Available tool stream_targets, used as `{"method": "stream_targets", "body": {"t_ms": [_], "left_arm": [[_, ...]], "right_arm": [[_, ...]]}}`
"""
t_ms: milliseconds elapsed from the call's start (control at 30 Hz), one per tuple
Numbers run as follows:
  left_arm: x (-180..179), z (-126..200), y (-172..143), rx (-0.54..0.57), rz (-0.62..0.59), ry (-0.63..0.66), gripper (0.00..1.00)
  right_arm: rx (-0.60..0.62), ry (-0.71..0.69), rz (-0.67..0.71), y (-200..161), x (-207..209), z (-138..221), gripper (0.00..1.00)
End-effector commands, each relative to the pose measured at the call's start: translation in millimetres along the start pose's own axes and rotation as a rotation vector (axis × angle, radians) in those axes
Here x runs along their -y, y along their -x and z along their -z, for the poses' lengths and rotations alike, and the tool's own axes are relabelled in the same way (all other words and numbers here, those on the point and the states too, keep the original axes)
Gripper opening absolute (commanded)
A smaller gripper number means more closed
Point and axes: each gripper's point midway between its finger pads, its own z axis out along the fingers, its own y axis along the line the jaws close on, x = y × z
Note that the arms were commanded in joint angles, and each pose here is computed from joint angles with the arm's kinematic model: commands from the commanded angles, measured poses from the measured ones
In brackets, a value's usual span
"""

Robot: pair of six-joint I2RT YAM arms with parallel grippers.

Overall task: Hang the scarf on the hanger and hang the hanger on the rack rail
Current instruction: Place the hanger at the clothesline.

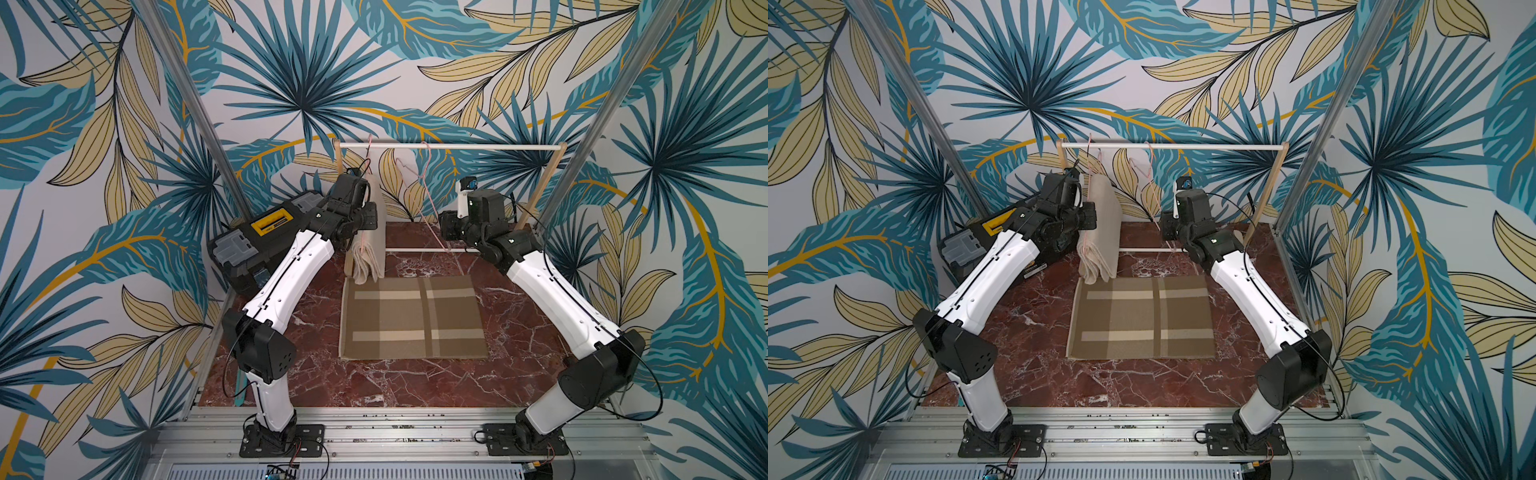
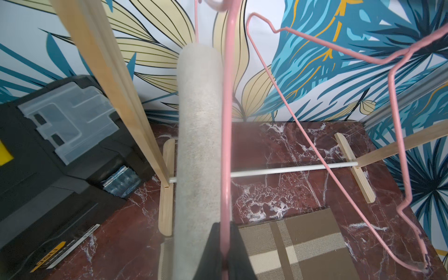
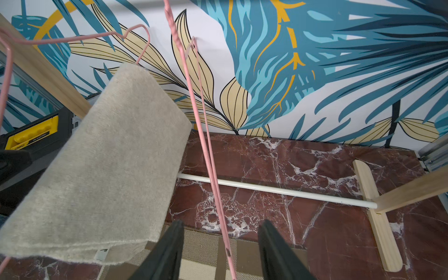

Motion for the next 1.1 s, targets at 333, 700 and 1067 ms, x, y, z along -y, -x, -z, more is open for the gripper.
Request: {"method": "stream_targets", "body": {"t_ms": [333,700,1067], "left_arm": [[13.0,-31.3,22.2,0.048,0.043,-0.107,0.0],[-3.0,-35.0,6.7,0.011,0.093,-0.079,0.0],[-13.8,-38.0,-12.7,-0.033,0.159,-0.083,0.0]], "right_arm": [[-0.014,0.005,0.017,-4.3,6.4,-30.4,0.61],[0.03,-0.028,0.075,13.0,10.7,-35.0,0.67],[0.03,0.049,0.099,1.3,6.2,-72.1,0.72]]}}
